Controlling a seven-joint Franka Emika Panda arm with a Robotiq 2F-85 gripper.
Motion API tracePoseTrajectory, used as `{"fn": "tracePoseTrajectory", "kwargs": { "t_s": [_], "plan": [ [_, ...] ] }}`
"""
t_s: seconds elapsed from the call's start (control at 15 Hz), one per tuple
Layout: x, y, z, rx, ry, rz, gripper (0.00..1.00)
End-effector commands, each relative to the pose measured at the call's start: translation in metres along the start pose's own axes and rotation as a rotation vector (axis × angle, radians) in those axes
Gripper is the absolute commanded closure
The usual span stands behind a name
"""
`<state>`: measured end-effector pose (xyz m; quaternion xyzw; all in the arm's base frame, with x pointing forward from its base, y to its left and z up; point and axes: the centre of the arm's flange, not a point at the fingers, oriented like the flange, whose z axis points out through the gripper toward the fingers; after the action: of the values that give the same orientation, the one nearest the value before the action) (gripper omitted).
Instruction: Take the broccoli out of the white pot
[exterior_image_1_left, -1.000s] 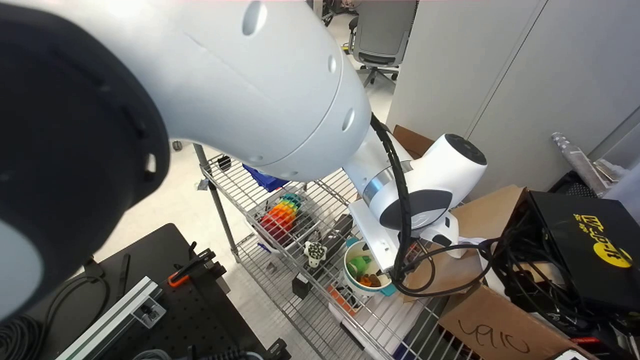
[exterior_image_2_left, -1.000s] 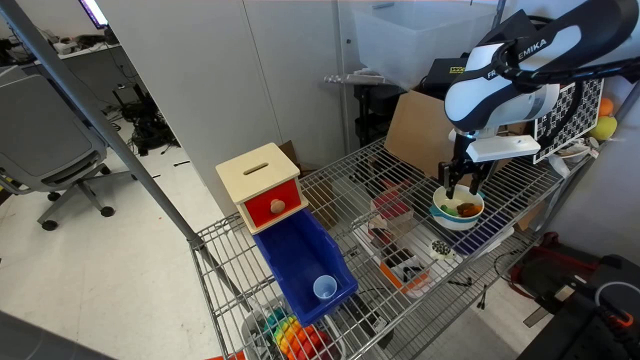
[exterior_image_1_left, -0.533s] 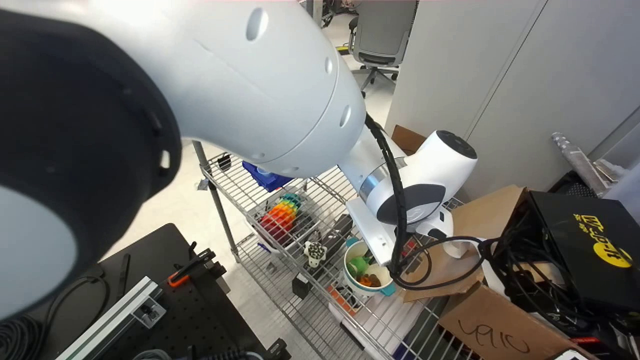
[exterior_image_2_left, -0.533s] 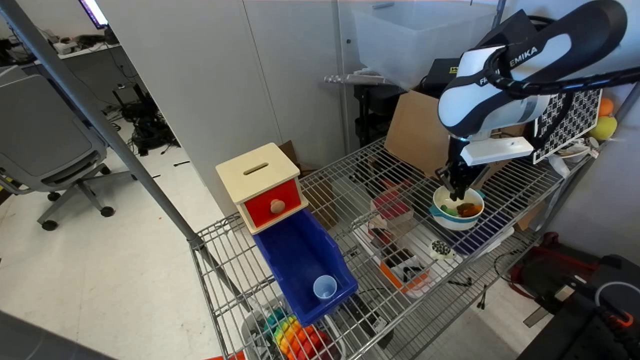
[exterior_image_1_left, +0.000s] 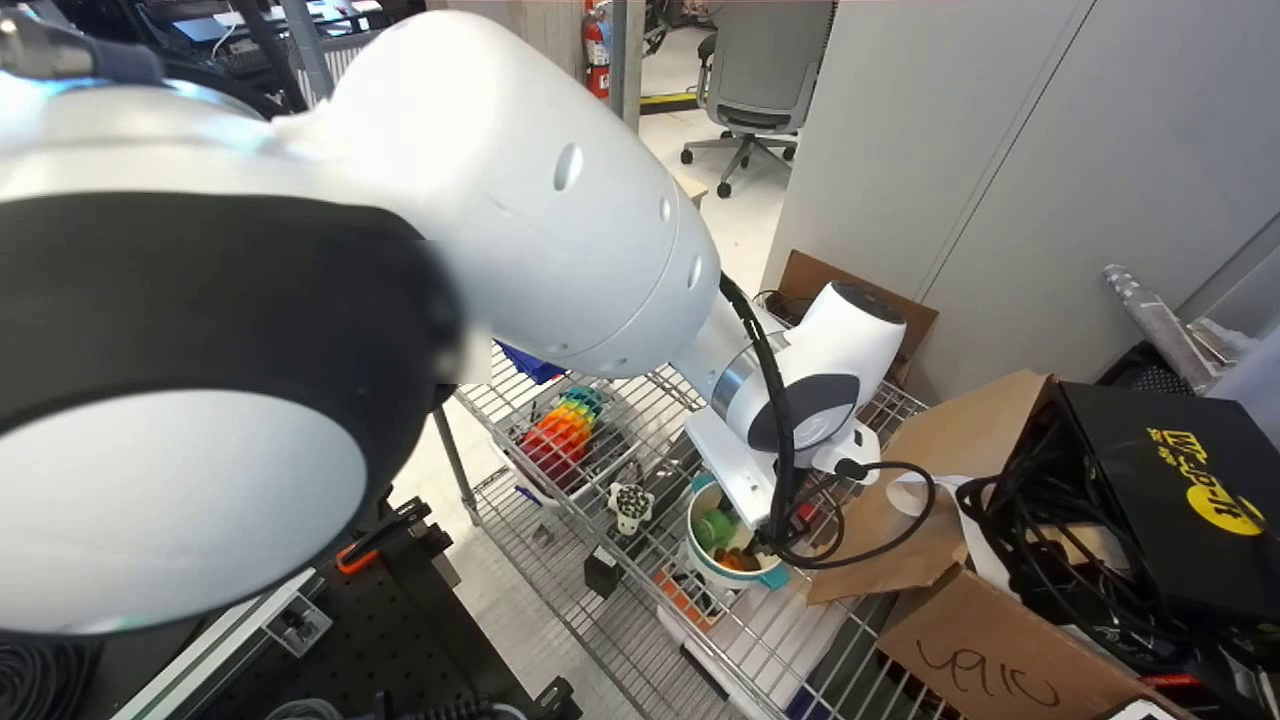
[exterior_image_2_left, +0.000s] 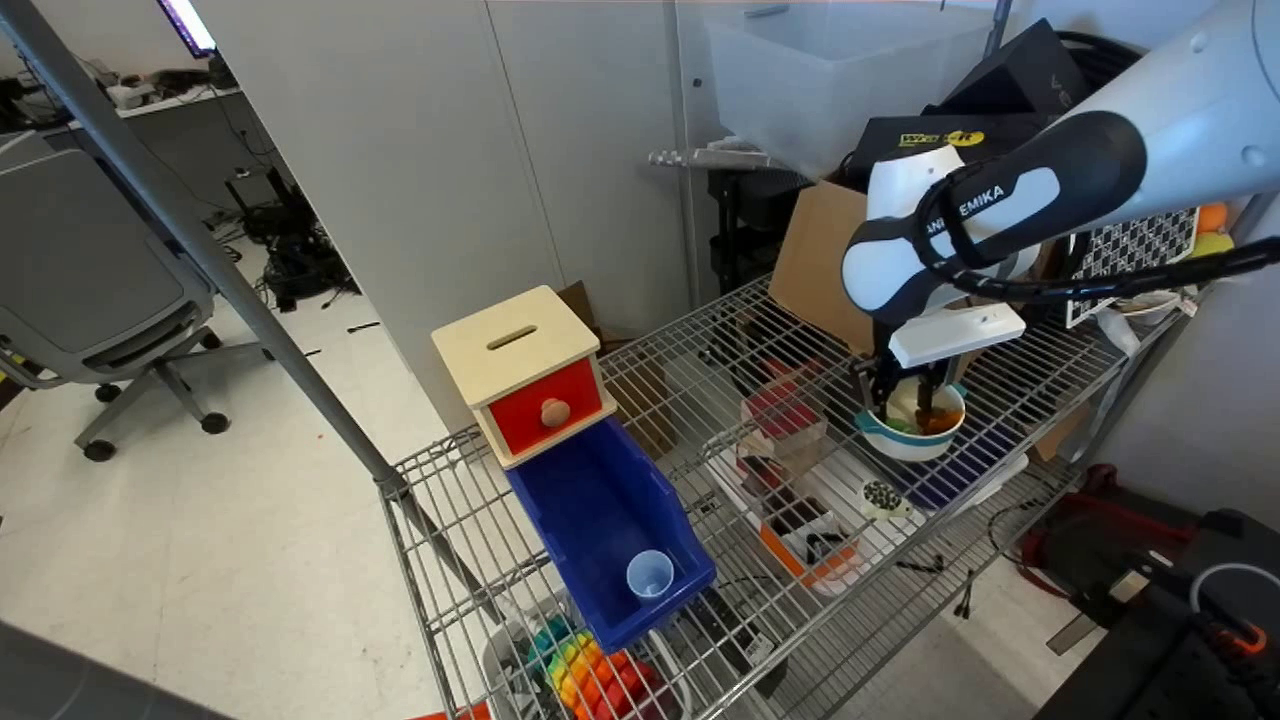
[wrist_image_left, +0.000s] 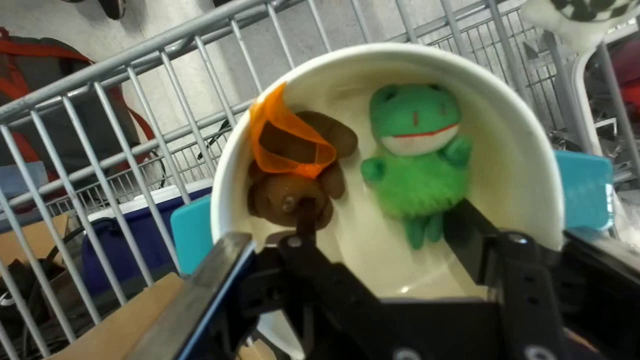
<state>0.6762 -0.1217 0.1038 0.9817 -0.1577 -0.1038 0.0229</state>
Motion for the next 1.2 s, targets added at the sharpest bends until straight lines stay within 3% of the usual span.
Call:
{"fn": "tracePoseTrajectory", "kwargs": {
  "t_s": [0.0, 0.13, 0.47, 0.87, 1.13],
  "plan": [
    [0.016, -0.008, -0.001, -0.027, -0.067, -0.003, 0.55],
    [0.015, -0.007, -0.001, -0.028, -0.112, 0.007, 0.62],
    [0.014, -0.004, -0.005, -0.016, -0.159, 0.031, 1.0],
    [0.005, 0.012, -0.043, 0.001, -0.116, 0.051, 1.0],
    [-0.027, 0.025, -0.08, -0.049, -0.166, 0.038, 1.0]
  ]
}}
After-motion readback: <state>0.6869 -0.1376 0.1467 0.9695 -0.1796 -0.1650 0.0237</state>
